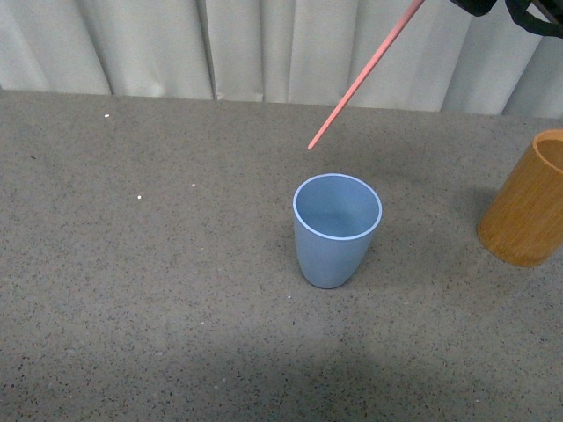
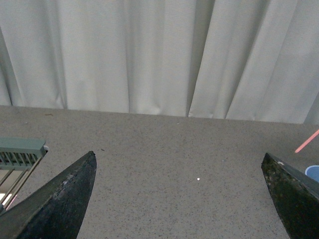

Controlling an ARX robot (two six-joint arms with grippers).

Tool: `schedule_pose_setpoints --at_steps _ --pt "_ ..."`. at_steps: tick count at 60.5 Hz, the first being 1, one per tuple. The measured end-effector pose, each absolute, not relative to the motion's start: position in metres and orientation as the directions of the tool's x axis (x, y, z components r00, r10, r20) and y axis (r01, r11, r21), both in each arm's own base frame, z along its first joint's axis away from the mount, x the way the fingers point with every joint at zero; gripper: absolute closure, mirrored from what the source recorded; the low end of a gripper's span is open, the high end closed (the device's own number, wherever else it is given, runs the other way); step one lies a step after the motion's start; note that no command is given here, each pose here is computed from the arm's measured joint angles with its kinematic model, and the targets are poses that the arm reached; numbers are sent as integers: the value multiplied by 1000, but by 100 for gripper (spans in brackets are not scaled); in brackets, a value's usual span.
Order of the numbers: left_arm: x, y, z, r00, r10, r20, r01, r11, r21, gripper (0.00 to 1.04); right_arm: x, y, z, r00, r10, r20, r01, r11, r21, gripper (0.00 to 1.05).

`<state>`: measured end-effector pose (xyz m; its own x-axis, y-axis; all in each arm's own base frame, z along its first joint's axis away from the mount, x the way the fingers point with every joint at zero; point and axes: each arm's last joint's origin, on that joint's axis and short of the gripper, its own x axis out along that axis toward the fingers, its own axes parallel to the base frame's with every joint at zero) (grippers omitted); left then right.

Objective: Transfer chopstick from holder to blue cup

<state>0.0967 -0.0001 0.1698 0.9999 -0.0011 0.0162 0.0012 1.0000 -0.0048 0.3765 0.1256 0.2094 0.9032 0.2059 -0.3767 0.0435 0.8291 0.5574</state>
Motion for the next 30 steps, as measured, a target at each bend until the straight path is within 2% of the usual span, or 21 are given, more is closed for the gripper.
schedule_pose_setpoints --at_steps 30 --pt "97 0 170 1000 -1 16 1 1000 -5 7 377 129 202 895 206 -395 54 830 555 104"
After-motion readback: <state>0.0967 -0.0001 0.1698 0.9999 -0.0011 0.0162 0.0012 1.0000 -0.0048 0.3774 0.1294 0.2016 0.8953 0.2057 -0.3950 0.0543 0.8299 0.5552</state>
